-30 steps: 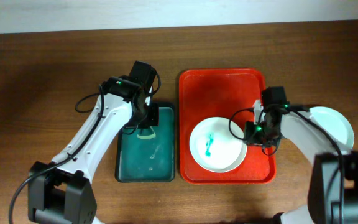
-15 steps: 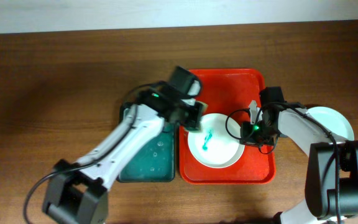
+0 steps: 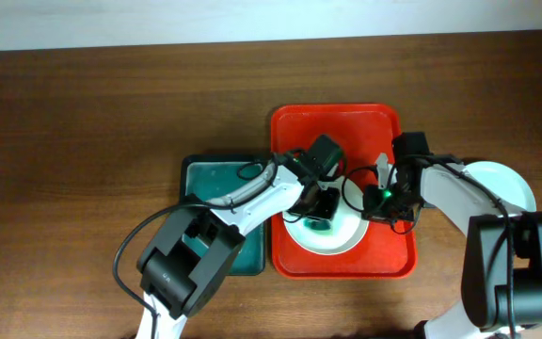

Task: Clean dirty plates on tray and stack at the side
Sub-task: 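Scrub the white plate with the sponge in the left gripper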

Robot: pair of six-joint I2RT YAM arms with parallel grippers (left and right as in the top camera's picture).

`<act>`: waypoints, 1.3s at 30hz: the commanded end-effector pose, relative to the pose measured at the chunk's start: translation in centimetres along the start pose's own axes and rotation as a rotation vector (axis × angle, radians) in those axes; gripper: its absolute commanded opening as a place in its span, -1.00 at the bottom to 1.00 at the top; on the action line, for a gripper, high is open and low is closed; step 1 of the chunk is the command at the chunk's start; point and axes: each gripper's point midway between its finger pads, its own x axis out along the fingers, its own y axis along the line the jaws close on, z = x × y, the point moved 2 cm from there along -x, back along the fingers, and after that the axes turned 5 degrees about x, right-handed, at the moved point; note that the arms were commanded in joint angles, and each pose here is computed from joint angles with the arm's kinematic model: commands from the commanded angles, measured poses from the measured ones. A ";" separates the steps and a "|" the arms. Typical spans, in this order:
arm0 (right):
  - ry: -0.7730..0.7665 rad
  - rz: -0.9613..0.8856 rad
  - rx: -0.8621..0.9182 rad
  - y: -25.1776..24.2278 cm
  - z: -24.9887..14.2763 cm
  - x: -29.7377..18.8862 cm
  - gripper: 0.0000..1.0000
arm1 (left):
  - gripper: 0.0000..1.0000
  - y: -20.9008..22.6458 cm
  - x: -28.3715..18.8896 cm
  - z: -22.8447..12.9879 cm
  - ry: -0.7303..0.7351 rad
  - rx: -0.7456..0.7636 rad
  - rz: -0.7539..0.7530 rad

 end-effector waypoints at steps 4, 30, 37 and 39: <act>0.035 -0.060 0.022 -1.4 -0.6 0.9 -0.91 | -1.00 10.8 -1.2 -2.1 0.072 -0.099 0.498; 0.033 -0.074 0.019 -1.6 -0.5 0.9 -0.91 | -1.00 3.9 3.5 -2.3 0.137 -0.091 0.101; 0.033 -0.074 0.018 -1.6 -0.5 0.9 -0.91 | -1.00 11.4 -2.1 0.3 0.066 -0.108 0.571; 0.033 -0.074 0.018 -1.6 -0.5 0.9 -0.91 | -1.00 11.3 -2.2 1.0 0.036 -0.107 0.567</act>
